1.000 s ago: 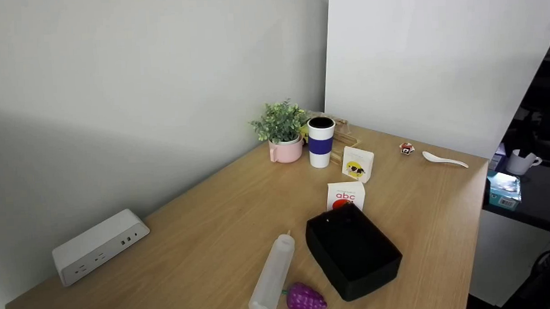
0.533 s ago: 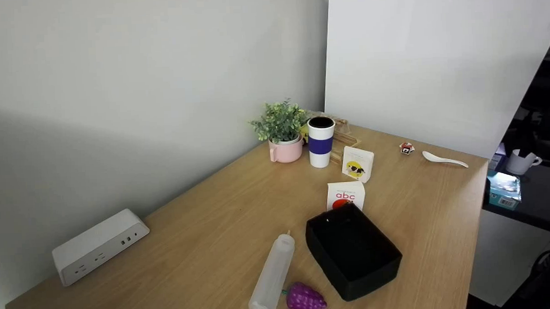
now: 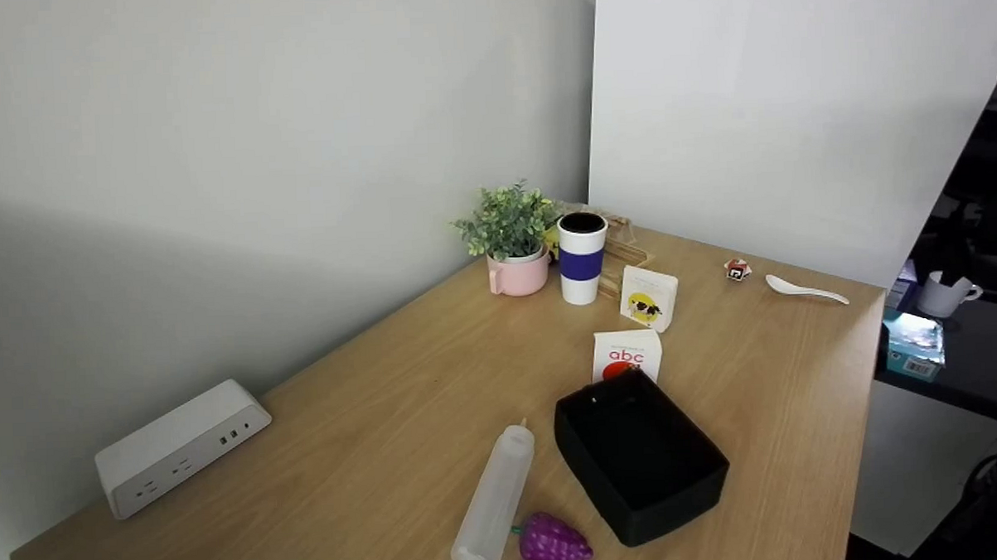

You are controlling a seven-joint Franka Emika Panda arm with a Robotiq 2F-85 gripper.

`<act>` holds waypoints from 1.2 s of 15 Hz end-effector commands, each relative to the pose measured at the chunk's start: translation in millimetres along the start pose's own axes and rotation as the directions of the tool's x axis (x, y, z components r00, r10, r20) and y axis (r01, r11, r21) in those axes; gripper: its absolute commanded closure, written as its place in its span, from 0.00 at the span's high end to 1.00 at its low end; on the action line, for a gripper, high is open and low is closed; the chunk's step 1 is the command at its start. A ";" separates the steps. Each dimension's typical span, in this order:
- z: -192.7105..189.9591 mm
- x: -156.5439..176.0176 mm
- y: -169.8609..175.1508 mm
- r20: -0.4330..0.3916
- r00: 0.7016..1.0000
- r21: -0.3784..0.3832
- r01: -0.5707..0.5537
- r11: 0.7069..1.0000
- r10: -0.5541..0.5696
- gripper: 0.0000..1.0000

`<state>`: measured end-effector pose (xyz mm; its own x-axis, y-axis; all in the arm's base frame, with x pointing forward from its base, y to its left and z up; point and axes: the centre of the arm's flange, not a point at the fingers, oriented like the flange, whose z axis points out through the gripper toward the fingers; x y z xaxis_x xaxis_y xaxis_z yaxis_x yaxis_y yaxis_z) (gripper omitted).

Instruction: Put the grape and strawberry toys in the black box

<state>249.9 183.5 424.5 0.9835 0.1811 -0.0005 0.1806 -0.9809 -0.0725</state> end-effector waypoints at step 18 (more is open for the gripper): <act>-57.6 104.6 12.3 -0.107 0.994 -0.107 0.004 0.994 -0.015 1.00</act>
<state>328.0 191.7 486.8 0.9761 0.1755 0.1282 0.1754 -0.9844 0.0120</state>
